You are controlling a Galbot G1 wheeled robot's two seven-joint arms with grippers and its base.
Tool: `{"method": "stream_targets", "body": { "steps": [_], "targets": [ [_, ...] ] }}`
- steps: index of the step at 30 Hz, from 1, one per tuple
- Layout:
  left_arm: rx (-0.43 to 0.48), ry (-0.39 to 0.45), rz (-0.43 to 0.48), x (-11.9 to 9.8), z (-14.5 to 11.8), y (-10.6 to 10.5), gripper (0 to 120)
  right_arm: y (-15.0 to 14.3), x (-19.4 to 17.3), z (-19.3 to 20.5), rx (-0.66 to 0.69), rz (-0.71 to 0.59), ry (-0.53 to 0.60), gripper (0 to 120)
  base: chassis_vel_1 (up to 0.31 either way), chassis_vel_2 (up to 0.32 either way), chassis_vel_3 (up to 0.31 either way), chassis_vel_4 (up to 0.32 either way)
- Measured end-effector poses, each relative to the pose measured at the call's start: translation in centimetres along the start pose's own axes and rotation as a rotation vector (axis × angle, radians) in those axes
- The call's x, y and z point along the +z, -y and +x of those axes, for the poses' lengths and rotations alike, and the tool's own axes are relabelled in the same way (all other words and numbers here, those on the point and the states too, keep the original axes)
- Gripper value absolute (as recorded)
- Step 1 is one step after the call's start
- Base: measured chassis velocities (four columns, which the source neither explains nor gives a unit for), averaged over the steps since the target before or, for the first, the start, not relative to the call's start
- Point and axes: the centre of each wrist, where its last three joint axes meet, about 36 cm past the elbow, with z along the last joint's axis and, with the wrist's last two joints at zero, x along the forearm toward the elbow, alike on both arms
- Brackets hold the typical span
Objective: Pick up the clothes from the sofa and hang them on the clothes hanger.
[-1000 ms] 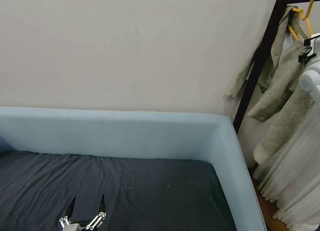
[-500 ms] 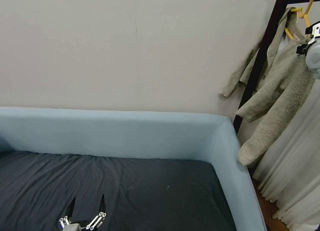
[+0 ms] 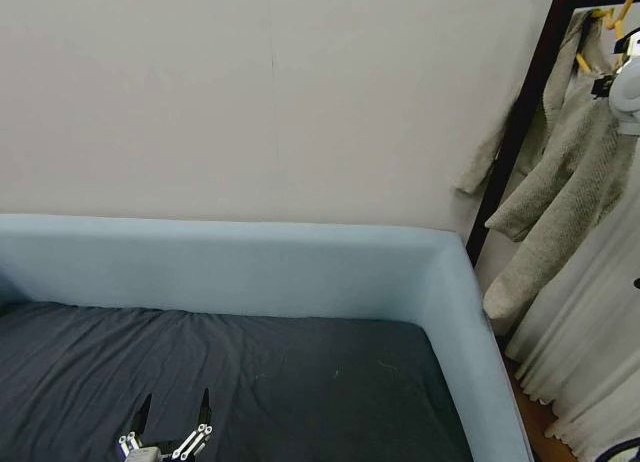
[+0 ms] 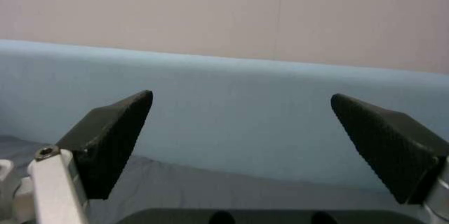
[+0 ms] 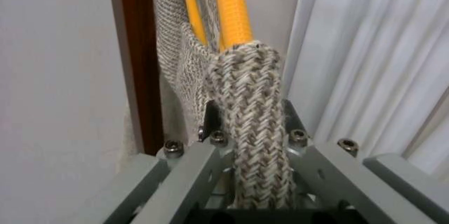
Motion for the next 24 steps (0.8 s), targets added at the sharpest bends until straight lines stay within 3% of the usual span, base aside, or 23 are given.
{"method": "stream_targets", "body": {
  "steps": [24],
  "targets": [
    [0.000,0.000,0.000,0.0,0.0,0.0,100,-5.1,-3.4,-2.1,0.045,-0.116,-0.194,5,0.000,0.000,0.000,0.000]
  ]
}}
